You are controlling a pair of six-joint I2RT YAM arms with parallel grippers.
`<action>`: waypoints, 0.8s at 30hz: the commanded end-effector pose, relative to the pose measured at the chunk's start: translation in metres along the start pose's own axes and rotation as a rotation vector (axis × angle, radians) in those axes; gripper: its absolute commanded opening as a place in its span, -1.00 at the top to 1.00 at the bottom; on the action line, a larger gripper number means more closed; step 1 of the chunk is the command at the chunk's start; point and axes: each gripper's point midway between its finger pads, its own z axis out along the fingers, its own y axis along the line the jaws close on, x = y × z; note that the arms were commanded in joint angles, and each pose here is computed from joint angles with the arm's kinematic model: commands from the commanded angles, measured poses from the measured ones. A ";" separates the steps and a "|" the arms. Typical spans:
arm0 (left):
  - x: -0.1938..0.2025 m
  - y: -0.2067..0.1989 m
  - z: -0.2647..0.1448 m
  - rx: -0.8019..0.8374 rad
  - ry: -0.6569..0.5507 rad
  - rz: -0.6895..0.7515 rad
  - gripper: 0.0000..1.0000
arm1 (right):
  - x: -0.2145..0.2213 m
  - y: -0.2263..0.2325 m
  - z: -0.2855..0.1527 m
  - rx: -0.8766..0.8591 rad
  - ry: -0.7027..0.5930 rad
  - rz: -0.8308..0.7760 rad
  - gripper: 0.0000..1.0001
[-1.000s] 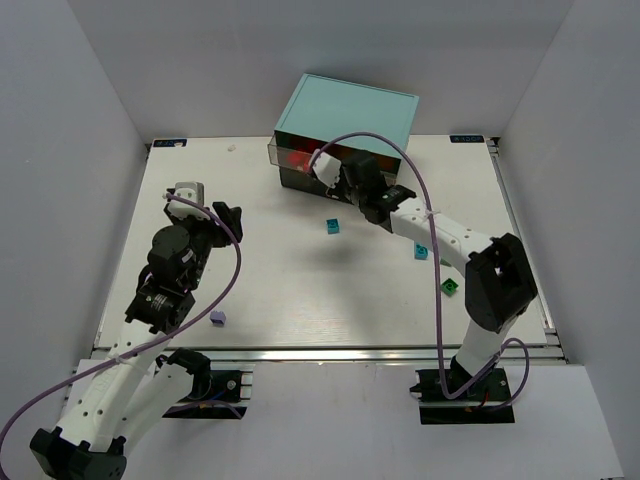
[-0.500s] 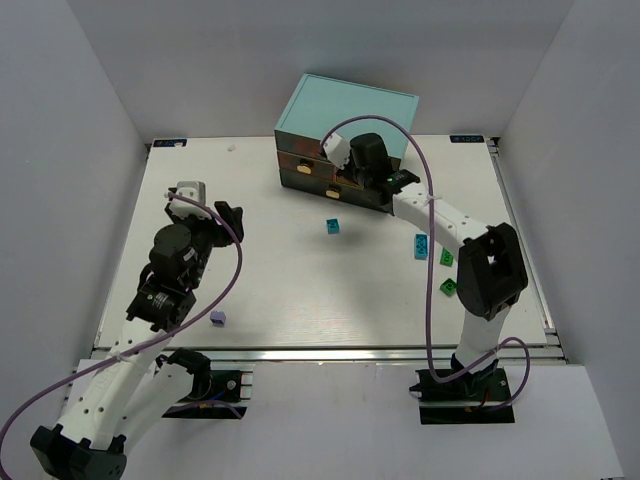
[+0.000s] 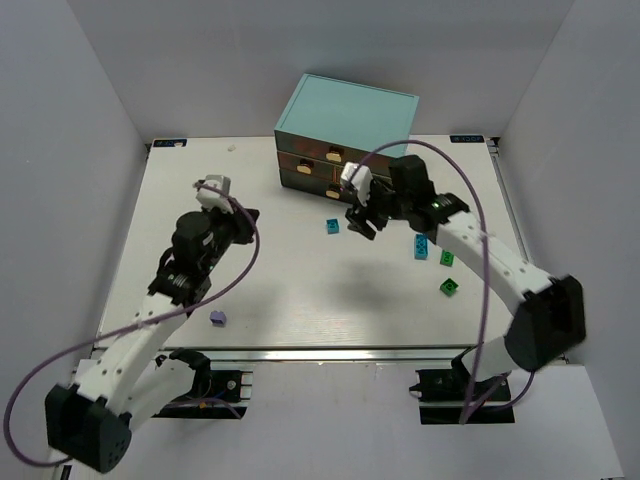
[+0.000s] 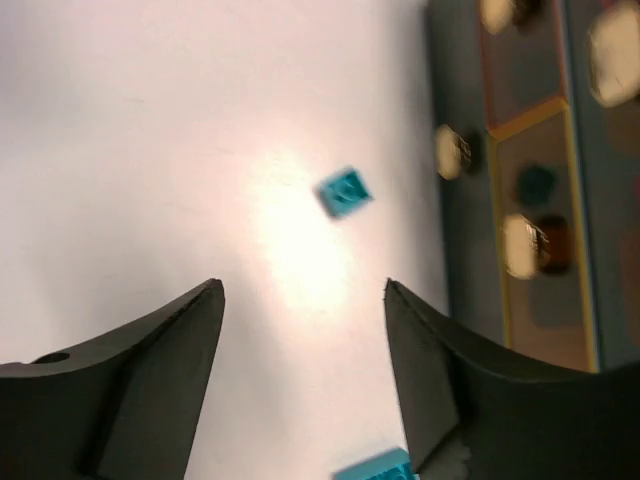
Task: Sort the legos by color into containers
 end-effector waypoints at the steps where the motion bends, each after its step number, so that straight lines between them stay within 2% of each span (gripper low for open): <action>1: 0.019 -0.027 0.025 0.129 0.095 -0.129 0.64 | -0.036 0.059 -0.038 -0.203 -0.238 0.083 -0.44; 3: 0.037 -0.031 0.042 0.147 0.167 -0.192 0.66 | -0.018 0.072 -0.047 -0.200 -0.253 0.125 -0.55; 4: 0.030 -0.036 0.050 0.160 0.153 -0.247 0.66 | -0.014 0.077 -0.049 -0.202 -0.258 0.135 -0.53; 5: 0.033 -0.038 0.056 0.165 0.163 -0.277 0.66 | -0.004 0.085 -0.052 -0.212 -0.258 0.157 -0.45; 6: 0.047 -0.037 0.069 0.149 0.203 -0.324 0.63 | 0.001 0.080 -0.056 -0.195 -0.265 0.207 -0.29; 7: 0.039 -0.041 0.079 0.150 0.170 -0.398 0.51 | -0.002 0.080 -0.063 -0.188 -0.301 0.207 0.35; 8: 0.042 -0.041 0.087 0.150 0.168 -0.433 0.46 | -0.006 0.074 -0.067 -0.169 -0.317 0.225 0.75; 9: 0.042 -0.039 0.102 0.144 0.133 -0.469 0.42 | -0.004 0.064 -0.072 -0.138 -0.326 0.276 1.00; 10: 0.047 -0.038 0.110 0.131 0.128 -0.542 0.37 | -0.008 0.060 -0.076 -0.125 -0.345 0.279 1.00; 11: 0.049 -0.034 0.117 0.118 0.108 -0.572 0.27 | -0.011 0.057 -0.084 -0.118 -0.369 0.284 1.00; 13: 0.055 -0.025 0.139 0.088 0.050 -0.641 0.21 | -0.009 0.054 -0.091 -0.105 -0.393 0.305 1.00; 14: 0.054 -0.023 0.146 0.089 0.027 -0.655 0.10 | -0.015 0.052 -0.098 -0.085 -0.420 0.288 1.00; 18: 0.056 -0.025 0.186 0.116 -0.004 -0.721 -0.08 | -0.019 0.047 -0.116 -0.038 -0.447 0.279 1.00; 20: 0.068 -0.026 0.204 0.126 0.011 -0.751 -0.13 | -0.022 0.046 -0.123 -0.021 -0.457 0.256 1.00; 21: 0.057 -0.030 0.214 0.149 -0.014 -0.757 -0.17 | -0.022 0.047 -0.124 -0.019 -0.457 0.250 1.00; 24: 0.059 -0.029 0.234 0.157 -0.030 -0.786 -0.22 | -0.024 0.046 -0.130 0.002 -0.464 0.227 1.00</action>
